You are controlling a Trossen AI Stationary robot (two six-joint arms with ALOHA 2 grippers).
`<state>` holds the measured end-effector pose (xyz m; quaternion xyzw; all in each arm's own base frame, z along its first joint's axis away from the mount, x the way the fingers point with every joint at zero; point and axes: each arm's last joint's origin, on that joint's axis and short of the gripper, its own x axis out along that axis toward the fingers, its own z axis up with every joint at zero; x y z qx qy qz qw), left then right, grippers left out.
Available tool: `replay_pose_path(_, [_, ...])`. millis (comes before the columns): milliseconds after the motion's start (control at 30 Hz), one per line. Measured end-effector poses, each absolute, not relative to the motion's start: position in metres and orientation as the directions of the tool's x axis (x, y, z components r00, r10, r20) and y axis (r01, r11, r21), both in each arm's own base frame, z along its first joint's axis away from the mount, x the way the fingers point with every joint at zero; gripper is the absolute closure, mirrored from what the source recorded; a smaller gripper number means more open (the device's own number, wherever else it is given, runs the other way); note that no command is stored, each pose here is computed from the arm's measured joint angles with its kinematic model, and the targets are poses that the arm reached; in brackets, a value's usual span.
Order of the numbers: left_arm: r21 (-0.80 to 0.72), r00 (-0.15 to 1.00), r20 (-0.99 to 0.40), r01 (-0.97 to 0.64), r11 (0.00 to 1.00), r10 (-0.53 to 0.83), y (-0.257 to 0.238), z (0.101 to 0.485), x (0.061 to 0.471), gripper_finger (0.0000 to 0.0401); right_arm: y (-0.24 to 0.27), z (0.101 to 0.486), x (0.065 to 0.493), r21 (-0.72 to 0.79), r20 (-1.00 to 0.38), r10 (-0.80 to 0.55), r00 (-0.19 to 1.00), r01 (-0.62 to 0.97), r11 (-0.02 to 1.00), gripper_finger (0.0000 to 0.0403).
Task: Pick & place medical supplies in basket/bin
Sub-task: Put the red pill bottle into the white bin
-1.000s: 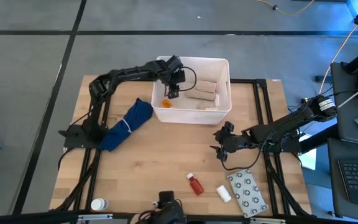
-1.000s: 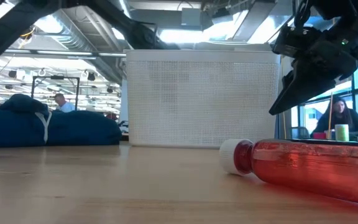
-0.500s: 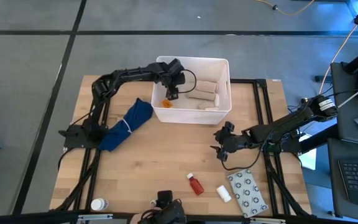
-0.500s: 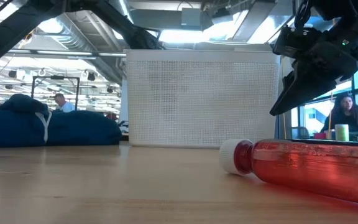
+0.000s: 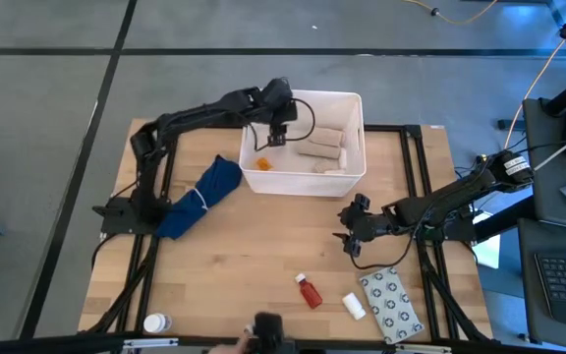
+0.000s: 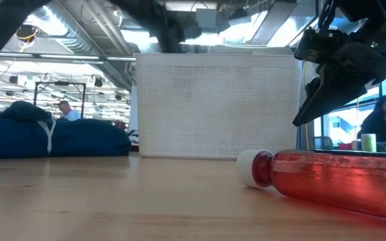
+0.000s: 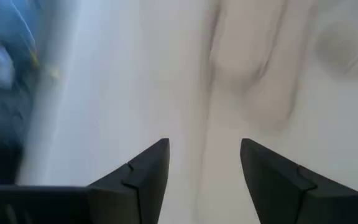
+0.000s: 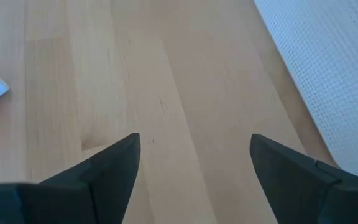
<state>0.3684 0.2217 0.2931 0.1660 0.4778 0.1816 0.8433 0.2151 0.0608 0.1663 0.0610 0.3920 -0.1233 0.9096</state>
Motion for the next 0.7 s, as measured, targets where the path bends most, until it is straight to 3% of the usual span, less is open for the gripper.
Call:
replay_pose_path(167, [0.433,0.680,-0.662,0.003,0.902,0.315,0.163,0.347,0.368,0.0211,0.060,0.166,0.214,0.017,-0.735,-0.180,0.654,0.282,0.959,0.0099])
replay_pose_path(267, [0.361,0.719,-0.679,0.146,0.921,0.152,0.120,0.356,0.371,0.0204,0.060,0.165,0.213,0.030,-0.744,-0.183,0.642,0.306,0.951,0.0099])
replay_pose_path(500, [0.204,0.655,-0.719,0.521,0.829,-0.234,0.004,0.338,0.395,0.0175,0.060,0.163,0.212,0.036,-0.760,-0.173,0.626,0.306,0.951,0.0099])
replay_pose_path(700, [0.231,0.558,-0.795,0.641,0.732,-0.238,-0.083,0.297,0.412,0.0167,0.060,0.163,0.211,0.059,-0.764,-0.175,0.621,0.337,0.940,0.0099])
